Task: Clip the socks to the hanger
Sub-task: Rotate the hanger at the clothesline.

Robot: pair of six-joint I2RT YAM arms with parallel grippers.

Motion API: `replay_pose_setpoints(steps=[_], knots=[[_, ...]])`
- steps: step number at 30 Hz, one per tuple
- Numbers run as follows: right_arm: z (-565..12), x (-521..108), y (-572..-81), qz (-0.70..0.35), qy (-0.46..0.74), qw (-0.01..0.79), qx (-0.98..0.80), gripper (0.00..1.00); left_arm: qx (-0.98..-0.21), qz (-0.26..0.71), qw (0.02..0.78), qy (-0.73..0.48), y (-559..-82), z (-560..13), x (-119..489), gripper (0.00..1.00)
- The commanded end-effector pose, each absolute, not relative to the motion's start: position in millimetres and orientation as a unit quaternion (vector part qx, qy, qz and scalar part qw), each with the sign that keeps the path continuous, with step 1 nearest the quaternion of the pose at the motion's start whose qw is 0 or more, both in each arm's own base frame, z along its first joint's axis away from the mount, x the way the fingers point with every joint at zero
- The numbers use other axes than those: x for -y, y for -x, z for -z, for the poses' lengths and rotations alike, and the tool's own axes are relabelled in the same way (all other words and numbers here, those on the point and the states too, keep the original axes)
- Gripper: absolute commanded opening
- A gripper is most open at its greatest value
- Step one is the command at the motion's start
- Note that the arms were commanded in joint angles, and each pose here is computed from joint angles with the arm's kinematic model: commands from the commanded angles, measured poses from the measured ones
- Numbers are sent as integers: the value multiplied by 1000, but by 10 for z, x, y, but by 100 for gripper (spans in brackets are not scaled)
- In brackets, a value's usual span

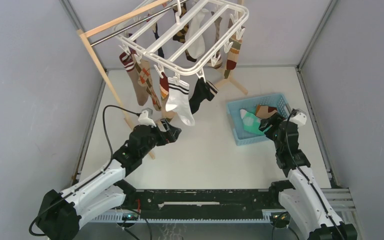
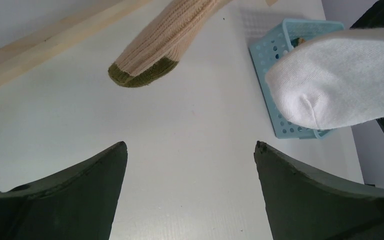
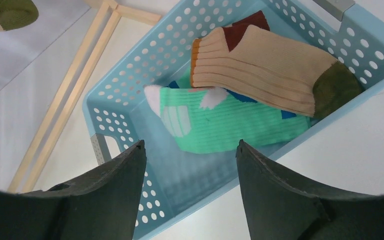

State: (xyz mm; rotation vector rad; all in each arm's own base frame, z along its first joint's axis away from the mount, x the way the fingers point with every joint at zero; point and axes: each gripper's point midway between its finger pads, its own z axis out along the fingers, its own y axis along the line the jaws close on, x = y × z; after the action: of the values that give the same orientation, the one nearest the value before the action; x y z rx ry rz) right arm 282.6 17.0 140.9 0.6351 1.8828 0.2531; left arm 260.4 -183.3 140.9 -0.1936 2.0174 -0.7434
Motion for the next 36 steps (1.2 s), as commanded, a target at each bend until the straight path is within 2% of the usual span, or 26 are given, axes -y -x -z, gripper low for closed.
replay_pose_setpoints(steps=[1, 10, 14, 19, 22, 28, 36], knots=[[-1537, -191, -2914, -118, -257, 557, -781, 73, -810, 307, 493, 77, -2650, -1505, 1813, 100], [-1553, -223, -2943, -125, -249, 558, -782, 71, -806, 329, 487, 71, -2638, -1505, 1903, 99], [-1600, -246, -2949, -131, -242, 564, -779, 69, -792, 400, 457, 63, -2501, -1456, 2138, 97], [-1718, -402, -2993, -174, -223, 571, -770, 67, -788, 374, 486, 54, -2313, -1456, 2179, 98], [-1913, -635, -3032, -211, -179, 593, -756, 65, -779, 376, 501, 39, -2227, -1526, 2202, 97], [-2447, -1033, -3083, -208, -78, 648, -728, 60, -757, 389, 525, 2, -2079, -1649, 2289, 94], [-3347, -1650, -3061, -265, 90, 697, -660, 50, -695, 442, 559, -91, -1853, -2139, 2559, 93]])
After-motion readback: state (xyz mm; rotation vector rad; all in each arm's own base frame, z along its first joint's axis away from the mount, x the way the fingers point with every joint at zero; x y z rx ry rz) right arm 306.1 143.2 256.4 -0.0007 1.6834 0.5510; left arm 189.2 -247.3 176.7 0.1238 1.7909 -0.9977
